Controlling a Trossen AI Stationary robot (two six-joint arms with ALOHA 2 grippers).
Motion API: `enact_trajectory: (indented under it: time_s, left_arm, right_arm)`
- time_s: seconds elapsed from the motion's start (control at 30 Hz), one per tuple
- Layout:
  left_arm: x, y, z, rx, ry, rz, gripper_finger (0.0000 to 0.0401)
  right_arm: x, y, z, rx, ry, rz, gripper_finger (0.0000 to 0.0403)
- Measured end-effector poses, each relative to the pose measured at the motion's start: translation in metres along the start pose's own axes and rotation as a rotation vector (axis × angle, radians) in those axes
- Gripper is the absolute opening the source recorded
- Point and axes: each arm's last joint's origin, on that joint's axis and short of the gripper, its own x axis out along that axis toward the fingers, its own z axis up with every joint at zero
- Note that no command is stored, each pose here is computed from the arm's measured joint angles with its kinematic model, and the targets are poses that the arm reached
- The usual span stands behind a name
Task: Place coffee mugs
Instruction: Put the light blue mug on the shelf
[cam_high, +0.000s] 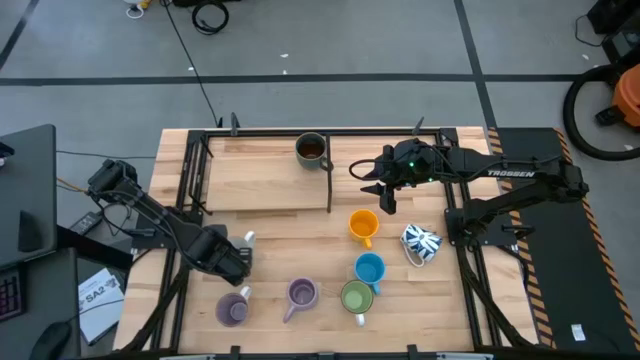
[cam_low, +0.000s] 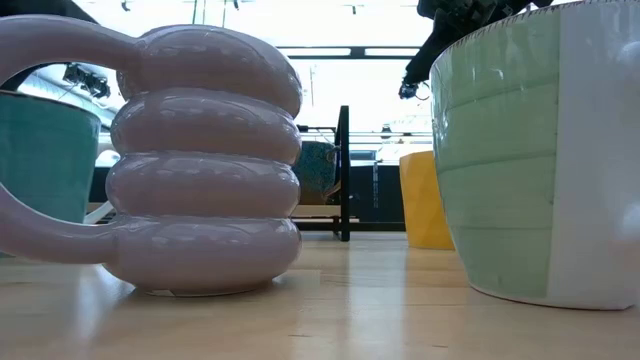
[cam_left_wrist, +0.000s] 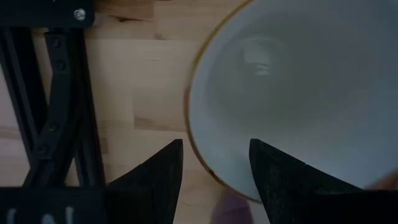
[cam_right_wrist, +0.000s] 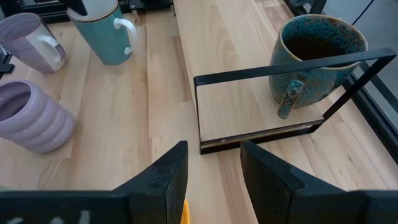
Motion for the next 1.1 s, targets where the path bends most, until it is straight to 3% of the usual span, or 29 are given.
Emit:
enact_trajectory:
  time_s: [0.2,0.6,0.7,0.93,1.1]
  left_arm:
    - [0.002,0.001,0.001,0.020,-0.005,0.011,0.0177]
    - [0.002,-0.002,0.005,0.082,-0.079,-0.031,0.0051]
    - [0.001,-0.005,0.011,0.177,-0.108,-0.046,0.0029]
    - [0.000,-0.019,0.037,0.475,-0.132,-0.027,0.0035]
    - [-0.001,-0.034,0.060,0.753,-0.139,-0.054,0.0038]
  right_arm:
    - [0.000,0.000,0.000,0.000,0.000,0.000,0.0153]
    - [0.000,0.000,0.000,0.000,0.000,0.000,0.0154]
    - [0.000,0.000,0.000,0.000,0.000,0.000,0.0153]
    - [0.000,0.000,0.000,0.000,0.000,0.000,0.0154]
    - [0.000,0.000,0.000,0.000,0.000,0.000,0.0154]
